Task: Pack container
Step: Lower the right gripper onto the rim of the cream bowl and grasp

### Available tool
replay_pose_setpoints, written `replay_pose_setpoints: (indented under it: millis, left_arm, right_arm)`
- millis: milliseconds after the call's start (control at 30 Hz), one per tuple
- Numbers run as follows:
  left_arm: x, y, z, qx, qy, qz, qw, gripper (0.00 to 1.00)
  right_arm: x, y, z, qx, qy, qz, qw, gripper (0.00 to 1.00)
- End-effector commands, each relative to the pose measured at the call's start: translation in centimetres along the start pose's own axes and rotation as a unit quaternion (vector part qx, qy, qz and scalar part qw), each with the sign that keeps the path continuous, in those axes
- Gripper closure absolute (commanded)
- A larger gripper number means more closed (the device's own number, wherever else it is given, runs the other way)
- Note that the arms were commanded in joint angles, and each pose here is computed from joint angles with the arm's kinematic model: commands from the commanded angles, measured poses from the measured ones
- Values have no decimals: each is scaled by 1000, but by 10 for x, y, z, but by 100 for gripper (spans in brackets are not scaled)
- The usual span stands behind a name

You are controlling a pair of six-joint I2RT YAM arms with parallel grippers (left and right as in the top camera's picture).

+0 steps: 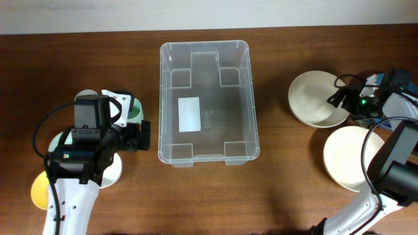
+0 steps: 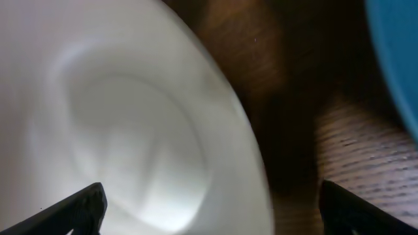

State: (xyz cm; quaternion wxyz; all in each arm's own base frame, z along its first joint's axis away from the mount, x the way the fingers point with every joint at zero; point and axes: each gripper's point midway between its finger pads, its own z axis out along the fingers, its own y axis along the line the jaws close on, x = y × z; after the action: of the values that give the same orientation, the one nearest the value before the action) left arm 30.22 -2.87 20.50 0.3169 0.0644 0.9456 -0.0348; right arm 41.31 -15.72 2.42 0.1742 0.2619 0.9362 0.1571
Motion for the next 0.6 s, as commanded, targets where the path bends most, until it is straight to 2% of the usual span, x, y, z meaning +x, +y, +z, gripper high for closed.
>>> replay_pose_setpoints:
  millis: [0, 267, 433, 567]
  left_arm:
    - [-8, -4, -5, 8, -13, 0, 1000, 1]
    - [-8, -4, -5, 8, -13, -1, 1000, 1]
    - [-8, -4, -5, 8, -13, -1, 1000, 1]
    - [-8, -4, -5, 8, -13, -1, 1000, 1]
  right_arm:
    - [2, 0, 11, 2, 10, -6, 1000, 5]
    - [0, 9, 15, -2, 4, -19, 1000, 33]
    - [-1, 9, 15, -2, 4, -19, 1000, 43]
    - [0, 9, 15, -2, 4, -19, 1000, 60]
